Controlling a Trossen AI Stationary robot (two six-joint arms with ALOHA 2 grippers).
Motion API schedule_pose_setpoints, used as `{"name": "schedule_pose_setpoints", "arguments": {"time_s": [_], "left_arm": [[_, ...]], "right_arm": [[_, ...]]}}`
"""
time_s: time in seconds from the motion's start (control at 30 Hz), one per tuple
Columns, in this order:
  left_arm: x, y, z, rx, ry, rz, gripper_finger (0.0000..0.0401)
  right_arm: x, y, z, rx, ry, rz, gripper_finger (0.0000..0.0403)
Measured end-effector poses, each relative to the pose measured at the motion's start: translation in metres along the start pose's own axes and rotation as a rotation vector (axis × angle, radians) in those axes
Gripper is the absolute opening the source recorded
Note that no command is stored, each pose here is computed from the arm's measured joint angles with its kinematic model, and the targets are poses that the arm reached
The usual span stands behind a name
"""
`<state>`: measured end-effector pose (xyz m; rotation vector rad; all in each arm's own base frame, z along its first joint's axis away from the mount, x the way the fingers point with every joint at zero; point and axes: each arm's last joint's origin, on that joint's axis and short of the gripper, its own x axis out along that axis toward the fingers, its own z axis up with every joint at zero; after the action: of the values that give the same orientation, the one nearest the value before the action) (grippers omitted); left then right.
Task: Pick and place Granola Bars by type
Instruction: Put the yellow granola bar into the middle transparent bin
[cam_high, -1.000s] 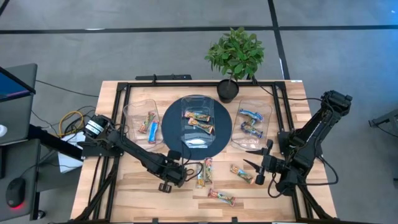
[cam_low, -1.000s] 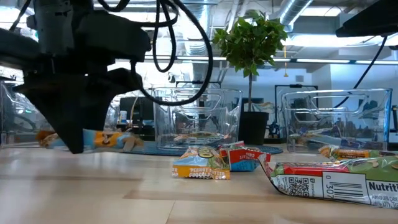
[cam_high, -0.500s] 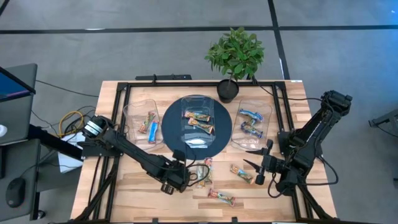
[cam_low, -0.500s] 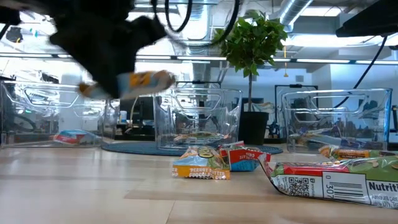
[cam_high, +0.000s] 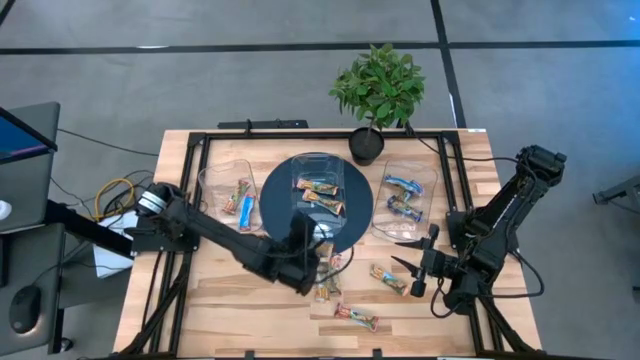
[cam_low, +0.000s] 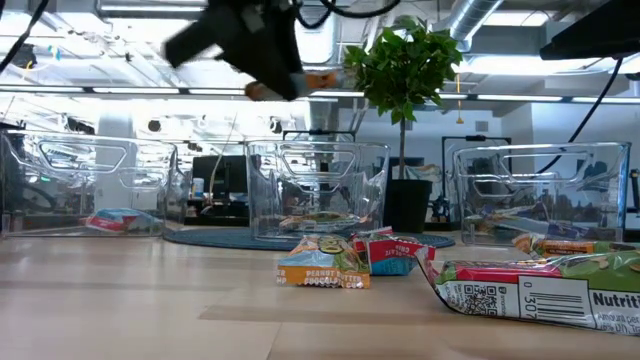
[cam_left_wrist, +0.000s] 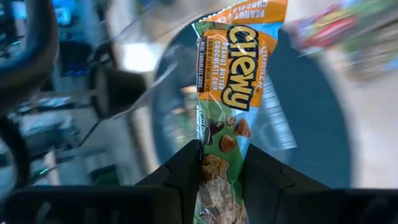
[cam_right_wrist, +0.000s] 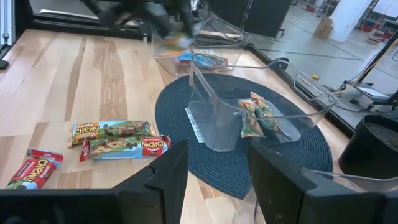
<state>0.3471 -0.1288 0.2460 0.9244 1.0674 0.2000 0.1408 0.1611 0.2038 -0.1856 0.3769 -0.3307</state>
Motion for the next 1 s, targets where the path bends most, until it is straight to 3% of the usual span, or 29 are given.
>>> {"name": "schedule_pose_setpoints", "arguments": {"time_s": [0.17,0.4,0.7,1.0], "left_arm": [[0.026,0.028,-0.011,-0.036,0.088,0.057,0.0093],[0.069,0.070,-0.036,-0.157,0.170,-0.011,0.0093],[0.107,0.112,-0.059,-0.326,0.079,-0.162,0.0093],[0.121,0.127,-0.073,-0.411,0.007,-0.295,0.0093]], "right_arm": [[0.000,0.000,0.000,0.000,0.000,0.000,0.0159],[0.000,0.000,0.000,-0.001,0.000,0.000,0.0159],[0.000,0.000,0.000,-0.007,0.002,-0.002,0.0159],[0.000,0.000,0.000,-0.006,0.002,-0.002,0.0159]]}}
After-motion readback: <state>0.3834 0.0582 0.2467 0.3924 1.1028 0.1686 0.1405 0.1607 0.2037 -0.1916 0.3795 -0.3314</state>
